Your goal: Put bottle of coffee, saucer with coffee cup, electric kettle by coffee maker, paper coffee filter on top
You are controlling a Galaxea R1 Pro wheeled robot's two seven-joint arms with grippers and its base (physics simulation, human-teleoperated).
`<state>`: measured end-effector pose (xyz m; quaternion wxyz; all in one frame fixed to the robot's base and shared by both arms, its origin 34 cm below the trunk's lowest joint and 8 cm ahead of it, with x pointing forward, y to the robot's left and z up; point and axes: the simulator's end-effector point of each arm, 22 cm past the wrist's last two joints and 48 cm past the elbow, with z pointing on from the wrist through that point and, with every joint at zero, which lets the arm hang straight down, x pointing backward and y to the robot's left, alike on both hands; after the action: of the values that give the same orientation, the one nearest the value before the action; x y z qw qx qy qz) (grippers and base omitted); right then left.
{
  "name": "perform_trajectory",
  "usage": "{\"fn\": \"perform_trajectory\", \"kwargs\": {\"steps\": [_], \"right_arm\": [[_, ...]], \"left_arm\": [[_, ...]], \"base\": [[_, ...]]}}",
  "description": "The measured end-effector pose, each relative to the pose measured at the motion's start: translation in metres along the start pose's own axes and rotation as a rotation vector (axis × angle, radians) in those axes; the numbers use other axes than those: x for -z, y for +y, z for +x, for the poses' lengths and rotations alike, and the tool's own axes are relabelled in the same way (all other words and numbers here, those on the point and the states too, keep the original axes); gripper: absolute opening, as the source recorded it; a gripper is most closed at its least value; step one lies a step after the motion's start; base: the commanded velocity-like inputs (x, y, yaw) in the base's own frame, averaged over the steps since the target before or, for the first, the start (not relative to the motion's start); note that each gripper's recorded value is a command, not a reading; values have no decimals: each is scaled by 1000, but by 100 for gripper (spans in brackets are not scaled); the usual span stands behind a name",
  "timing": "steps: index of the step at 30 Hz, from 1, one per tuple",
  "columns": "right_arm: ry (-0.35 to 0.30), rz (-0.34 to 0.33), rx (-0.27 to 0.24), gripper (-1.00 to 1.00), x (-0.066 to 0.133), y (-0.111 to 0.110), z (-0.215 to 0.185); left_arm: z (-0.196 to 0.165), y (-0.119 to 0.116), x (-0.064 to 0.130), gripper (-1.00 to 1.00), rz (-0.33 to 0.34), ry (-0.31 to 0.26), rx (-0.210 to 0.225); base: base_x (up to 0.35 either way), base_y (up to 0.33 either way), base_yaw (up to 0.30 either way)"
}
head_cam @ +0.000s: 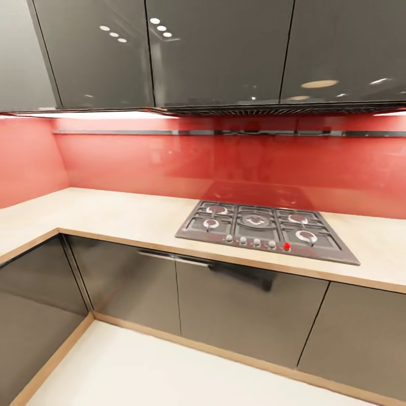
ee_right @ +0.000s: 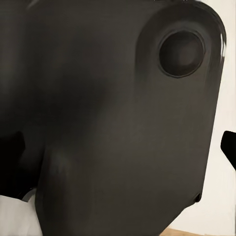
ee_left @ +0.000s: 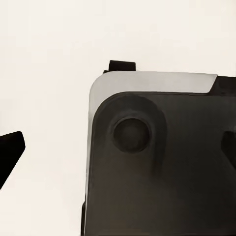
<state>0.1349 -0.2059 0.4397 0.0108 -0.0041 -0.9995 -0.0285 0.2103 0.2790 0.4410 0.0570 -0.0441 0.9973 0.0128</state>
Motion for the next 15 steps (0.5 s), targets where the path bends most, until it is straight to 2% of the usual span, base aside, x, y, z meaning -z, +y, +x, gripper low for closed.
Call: {"fn": "perform_trajectory", "kwargs": {"steps": [8, 10, 15], "right_arm": [[-2, -1, 1, 100, 0, 0, 0], [-4, -1, 3, 100, 0, 0, -1], [-37, 15, 51, 100, 1, -3, -19]], "left_arm": [[0, 6, 0, 100, -5, 2, 13], [1, 6, 0, 100, -5, 2, 13], [-3, 3, 0, 100, -5, -16, 14]], "base": [[286, 175, 276], [113, 47, 276], [21, 9, 276]]}}
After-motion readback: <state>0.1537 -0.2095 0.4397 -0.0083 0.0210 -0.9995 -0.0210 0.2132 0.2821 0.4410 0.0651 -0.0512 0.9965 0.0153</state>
